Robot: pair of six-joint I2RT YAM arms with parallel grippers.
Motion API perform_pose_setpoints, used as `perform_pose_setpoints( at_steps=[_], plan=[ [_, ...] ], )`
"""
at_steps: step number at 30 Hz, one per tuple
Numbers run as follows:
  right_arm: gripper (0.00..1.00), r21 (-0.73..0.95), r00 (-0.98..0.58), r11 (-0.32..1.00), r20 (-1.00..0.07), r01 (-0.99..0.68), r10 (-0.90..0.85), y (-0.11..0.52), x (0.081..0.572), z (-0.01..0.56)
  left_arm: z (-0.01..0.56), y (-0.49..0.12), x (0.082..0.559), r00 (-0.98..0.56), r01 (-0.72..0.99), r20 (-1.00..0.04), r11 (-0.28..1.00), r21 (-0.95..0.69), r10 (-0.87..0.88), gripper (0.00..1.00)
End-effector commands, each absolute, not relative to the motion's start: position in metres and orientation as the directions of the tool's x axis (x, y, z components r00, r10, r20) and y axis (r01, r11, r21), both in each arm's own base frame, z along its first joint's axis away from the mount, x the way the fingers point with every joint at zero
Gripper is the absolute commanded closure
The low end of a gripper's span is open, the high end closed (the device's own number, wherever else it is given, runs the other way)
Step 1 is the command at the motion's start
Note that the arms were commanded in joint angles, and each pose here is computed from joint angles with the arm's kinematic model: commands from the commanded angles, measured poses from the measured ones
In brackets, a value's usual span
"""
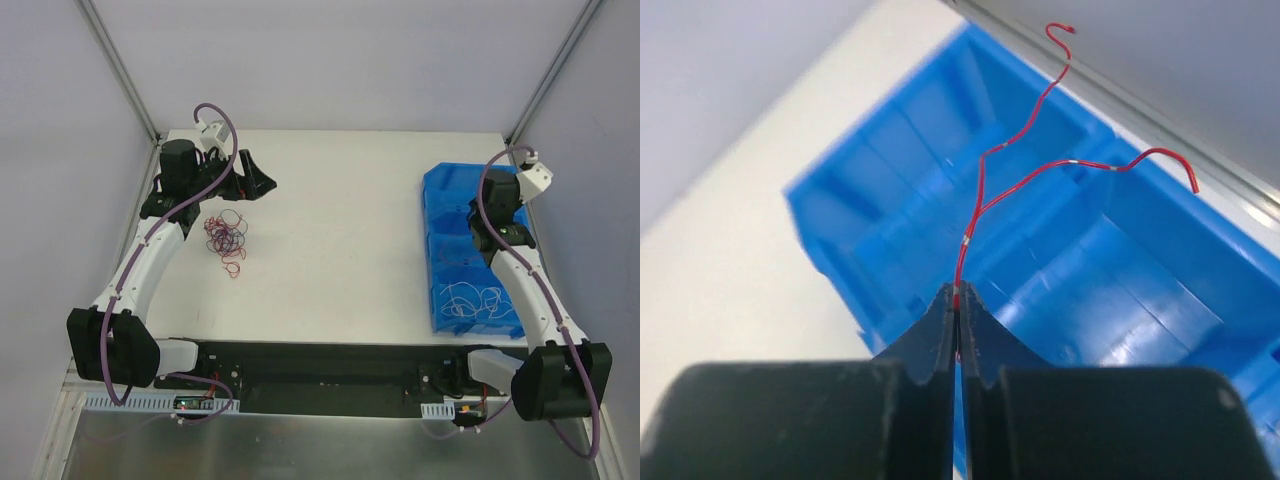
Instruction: Untangle the cables
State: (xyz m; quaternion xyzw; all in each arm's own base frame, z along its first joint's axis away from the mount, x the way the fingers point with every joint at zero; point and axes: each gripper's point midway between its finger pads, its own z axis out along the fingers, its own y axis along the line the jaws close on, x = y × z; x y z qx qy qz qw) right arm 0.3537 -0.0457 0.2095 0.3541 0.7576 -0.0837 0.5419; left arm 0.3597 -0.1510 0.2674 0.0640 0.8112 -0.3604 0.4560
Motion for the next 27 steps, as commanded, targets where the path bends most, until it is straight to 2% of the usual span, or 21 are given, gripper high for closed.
perform_pose_setpoints(
  at_steps=[1, 4, 7, 11, 15, 21, 27],
  plan=[
    [1.0, 0.384, 0.032, 0.771, -0.903, 0.508, 0.429, -0.046, 0.386, 0.303, 0.276, -0.152, 0.362, -0.553, 0.458, -0.799, 0.715, -0.528, -0.236, 0.13],
    [1.0, 0.378, 0.049, 0.774, -0.91, 0.508, 0.412, -0.051, 0.39, 0.313, 0.278, -0.152, 0.361, -0.553, 0.461, -0.798, 0.711, -0.531, -0.238, 0.13],
    [1.0, 0.377, 0.029, 0.779, -0.907, 0.5, 0.42, -0.049, 0.393, 0.297, 0.279, -0.152, 0.36, -0.551, 0.464, -0.8, 0.71, -0.53, -0.238, 0.13],
    [1.0, 0.402, 0.024, 0.784, -0.895, 0.473, 0.445, -0.043, 0.383, 0.243, 0.28, -0.153, 0.359, -0.55, 0.466, -0.801, 0.708, -0.53, -0.238, 0.13],
    [1.0, 0.442, 0.002, 0.727, -0.855, 0.525, 0.518, -0.042, 0.359, 0.199, 0.278, -0.153, 0.36, -0.556, 0.464, -0.796, 0.705, -0.536, -0.239, 0.13],
    [1.0, 0.409, -0.071, 0.629, -0.8, 0.661, 0.595, -0.044, 0.319, 0.167, 0.276, -0.155, 0.36, -0.566, 0.464, -0.787, 0.695, -0.549, -0.243, 0.13],
    [1.0, 0.45, -0.102, 0.504, -0.663, 0.737, 0.742, -0.03, 0.301, 0.147, 0.275, -0.154, 0.362, -0.564, 0.461, -0.789, 0.699, -0.546, -0.244, 0.13]
  ],
)
